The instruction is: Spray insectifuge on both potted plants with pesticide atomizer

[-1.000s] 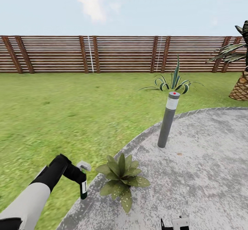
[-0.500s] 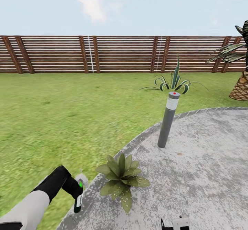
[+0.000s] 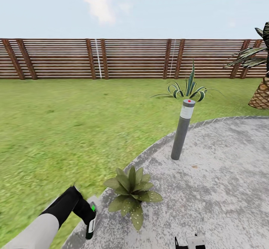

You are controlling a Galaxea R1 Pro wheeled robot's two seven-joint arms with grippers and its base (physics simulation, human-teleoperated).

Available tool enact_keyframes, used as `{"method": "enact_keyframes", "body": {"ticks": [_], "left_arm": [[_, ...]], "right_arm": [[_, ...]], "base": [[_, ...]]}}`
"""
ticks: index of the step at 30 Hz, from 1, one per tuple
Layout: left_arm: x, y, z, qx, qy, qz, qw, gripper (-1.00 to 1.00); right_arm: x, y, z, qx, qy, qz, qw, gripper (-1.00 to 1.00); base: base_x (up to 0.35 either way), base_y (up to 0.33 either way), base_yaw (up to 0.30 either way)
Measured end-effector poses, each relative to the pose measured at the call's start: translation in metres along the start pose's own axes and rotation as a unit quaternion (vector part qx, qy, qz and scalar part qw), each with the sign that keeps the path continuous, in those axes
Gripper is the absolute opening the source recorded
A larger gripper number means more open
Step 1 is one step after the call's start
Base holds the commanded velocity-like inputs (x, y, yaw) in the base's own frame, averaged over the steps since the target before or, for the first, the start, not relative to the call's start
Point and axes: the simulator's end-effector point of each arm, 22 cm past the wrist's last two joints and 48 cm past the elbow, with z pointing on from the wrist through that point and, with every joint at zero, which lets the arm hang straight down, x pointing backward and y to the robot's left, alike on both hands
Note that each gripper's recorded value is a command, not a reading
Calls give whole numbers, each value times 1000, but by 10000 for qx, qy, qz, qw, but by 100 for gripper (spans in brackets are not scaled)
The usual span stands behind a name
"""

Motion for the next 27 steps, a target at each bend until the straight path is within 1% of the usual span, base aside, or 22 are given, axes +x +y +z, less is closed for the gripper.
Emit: {"method": "enact_keyframes", "body": {"ticks": [3, 4, 6, 9, 14, 16, 18, 19, 20, 21, 22, 27], "left_arm": [[18, 3, 6, -78, 94, 336, 9994, -100], [20, 4, 6, -100, 116, 402, 9991, -100], [19, 3, 7, -102, 112, 466, 9988, -100], [16, 0, 9, -90, 94, 496, 9987, -100], [19, 5, 6, -123, 87, 383, 9992, -100], [22, 7, 6, -157, 143, 299, 9993, -100], [29, 12, 7, -342, 337, 56, 9988, -100], [34, 22, 6, -629, 500, -154, 9966, -100], [34, 23, 8, -718, 538, -236, 9957, -100], [19, 7, 17, -711, 506, -211, 9960, -100], [7, 1, 18, -705, 410, -186, 9965, -100], [6, 0, 18, -713, 401, -151, 9965, -100]], "right_arm": [[0, 1, 0, -9, 0, 1, 10000, 100], [0, 1, 0, -6, -1, 3, 10000, 100], [0, 0, 0, 2, -3, 4, 10000, 100], [0, 1, 0, -2, -4, 5, 10000, 100], [0, 1, 0, -2, -1, 5, 10000, 100], [0, 0, 0, 0, 3, 3, 10000, 100], [0, 0, 0, 1, 4, 2, 10000, 100], [0, 0, 0, -1, 3, 3, 10000, 100], [0, 1, 0, -4, 3, 5, 10000, 100], [0, 1, 0, -8, 3, 4, 10000, 100], [0, 1, 0, -10, 3, 5, 10000, 100], [0, 1, 0, -18, 2, -4, 10000, 100]], "base": [[0, 0, -85], [0, 0, -230], [0, 0, -229], [0, 0, -61], [0, 0, -6], [0, 0, 0], [0, 0, 0], [0, 0, 0], [0, 0, 0], [0, 0, 0], [0, 0, 0], [0, 0, 0]]}}
